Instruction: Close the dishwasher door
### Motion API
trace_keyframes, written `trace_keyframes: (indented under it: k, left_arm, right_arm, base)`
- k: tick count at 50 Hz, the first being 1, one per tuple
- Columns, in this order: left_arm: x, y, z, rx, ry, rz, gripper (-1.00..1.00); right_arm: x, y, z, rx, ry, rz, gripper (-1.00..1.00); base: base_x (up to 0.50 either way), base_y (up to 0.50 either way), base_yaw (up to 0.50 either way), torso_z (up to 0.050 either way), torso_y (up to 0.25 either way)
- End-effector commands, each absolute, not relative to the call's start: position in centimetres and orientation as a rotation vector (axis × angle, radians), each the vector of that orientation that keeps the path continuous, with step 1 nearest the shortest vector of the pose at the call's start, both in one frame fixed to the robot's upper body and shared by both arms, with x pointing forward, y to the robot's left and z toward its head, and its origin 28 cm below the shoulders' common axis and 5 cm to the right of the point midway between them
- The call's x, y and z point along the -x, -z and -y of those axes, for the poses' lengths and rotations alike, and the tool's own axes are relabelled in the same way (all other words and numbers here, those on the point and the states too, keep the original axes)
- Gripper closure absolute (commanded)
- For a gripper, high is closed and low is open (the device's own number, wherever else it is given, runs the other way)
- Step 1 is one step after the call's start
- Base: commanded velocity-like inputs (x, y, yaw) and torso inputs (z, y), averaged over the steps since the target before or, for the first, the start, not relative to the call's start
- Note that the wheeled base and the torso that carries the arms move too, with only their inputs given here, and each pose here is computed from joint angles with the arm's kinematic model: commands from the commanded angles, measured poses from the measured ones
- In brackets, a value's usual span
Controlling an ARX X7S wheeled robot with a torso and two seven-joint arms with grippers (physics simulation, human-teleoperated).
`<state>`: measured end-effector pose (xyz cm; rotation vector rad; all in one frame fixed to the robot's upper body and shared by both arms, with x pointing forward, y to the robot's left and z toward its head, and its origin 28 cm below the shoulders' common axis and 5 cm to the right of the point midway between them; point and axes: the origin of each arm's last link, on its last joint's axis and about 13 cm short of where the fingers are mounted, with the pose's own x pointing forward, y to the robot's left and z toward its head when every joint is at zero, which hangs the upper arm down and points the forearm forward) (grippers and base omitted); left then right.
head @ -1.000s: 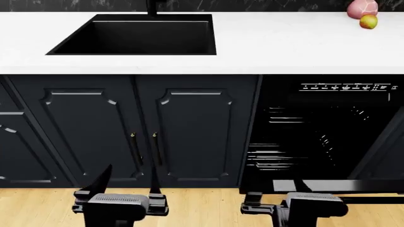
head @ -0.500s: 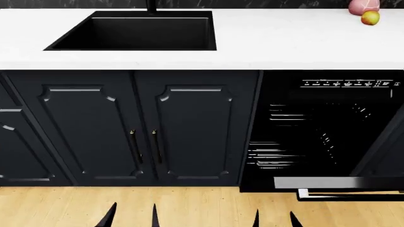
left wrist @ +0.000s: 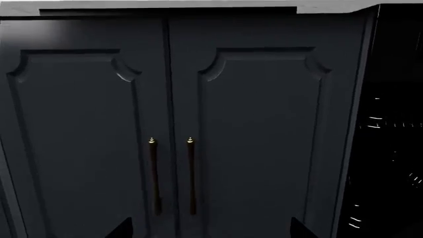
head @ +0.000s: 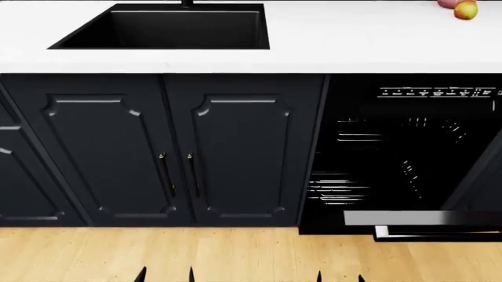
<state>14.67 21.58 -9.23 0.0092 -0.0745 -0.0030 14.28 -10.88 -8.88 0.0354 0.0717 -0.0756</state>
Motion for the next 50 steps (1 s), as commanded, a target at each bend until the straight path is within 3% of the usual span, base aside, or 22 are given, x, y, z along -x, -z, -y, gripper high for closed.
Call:
trace_keyframes:
  k: [1,50]
  left_arm:
    - [-14.55,9.50,-21.40,-0.015,0.013,0.071,-1.00]
    - [-14.62,9.57,-21.39,-0.015,0.012,0.065,-1.00]
  right_arm:
    - [-14.27,9.11,10.93,-0.037,0.069,-0.068,-1.00]
    - [-14.34,9.20,10.95,-0.045,0.068,-0.075,-1.00]
  base:
    - [0.00,0.00,0.00,-0.050,0.000]
    - [0.00,0.00,0.00,-0.050,0.000]
